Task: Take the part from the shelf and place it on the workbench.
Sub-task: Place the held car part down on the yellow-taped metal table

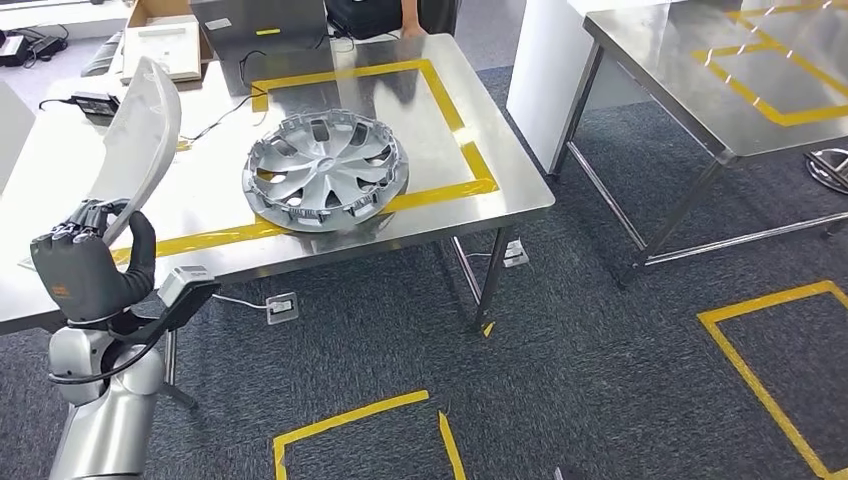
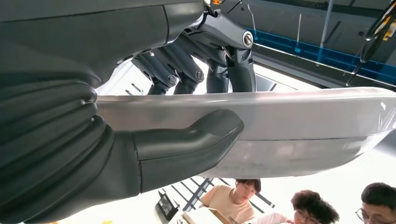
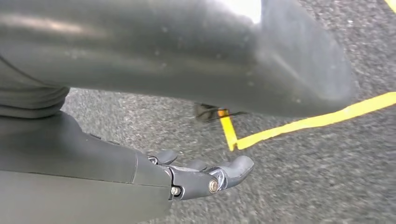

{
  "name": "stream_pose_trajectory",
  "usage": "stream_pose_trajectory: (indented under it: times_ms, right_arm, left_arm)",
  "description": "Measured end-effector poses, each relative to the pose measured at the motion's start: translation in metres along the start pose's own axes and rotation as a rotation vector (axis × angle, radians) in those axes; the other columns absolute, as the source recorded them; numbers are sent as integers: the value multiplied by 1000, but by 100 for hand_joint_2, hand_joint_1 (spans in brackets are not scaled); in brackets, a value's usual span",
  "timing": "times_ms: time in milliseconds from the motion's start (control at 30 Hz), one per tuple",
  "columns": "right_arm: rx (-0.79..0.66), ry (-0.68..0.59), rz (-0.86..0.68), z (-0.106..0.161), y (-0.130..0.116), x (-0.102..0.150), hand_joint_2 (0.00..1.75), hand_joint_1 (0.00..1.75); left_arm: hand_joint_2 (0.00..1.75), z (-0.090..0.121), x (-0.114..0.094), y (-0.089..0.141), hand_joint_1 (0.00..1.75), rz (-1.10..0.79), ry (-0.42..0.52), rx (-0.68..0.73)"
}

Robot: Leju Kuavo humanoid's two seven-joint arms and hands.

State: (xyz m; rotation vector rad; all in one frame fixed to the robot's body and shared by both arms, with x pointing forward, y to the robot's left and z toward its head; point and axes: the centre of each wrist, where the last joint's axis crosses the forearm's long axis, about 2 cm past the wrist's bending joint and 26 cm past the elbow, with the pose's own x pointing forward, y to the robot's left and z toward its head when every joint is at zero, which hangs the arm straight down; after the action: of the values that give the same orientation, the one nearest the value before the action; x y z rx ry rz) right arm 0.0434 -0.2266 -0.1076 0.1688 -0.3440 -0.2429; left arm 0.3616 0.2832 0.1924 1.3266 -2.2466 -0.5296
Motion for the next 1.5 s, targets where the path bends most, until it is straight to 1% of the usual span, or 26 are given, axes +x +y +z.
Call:
stream_pose_trajectory:
  times_ms: [167,333,667,833,1067,1233,1367,1500]
  right_arm:
    - [-2,5,-5,1,-1,-3,0,0]
    - [0,-1,-9,0,1,-1,0,0]
    - [1,0,-11,0,1,-1,0,0]
    - [1,-7,-10,-1,1,2,0,0]
    - [3,2,-2,0,1,-1,0,0]
    - [9,12,14,0,1,-2,0,0]
    - [11,18,21,0,1,0,0,0]
    - [6,23,11,0,1,0,0,0]
  left_arm:
    - [175,-1,1,-1,175,7,0,3]
    - [175,-8,1,0,175,8,-13,19]
    - [175,-4,0,-1,175,9,-7,5]
    - [175,-8,1,0,175,8,-12,18]
    - [175,-5,1,-1,175,0,-17,4]
    - [175,-2,-1,1,175,-70,-66,-31]
    - [175,2,-3,3,175,-186,-120,-88]
    - [175,7,-3,4,175,-326,-114,-146]
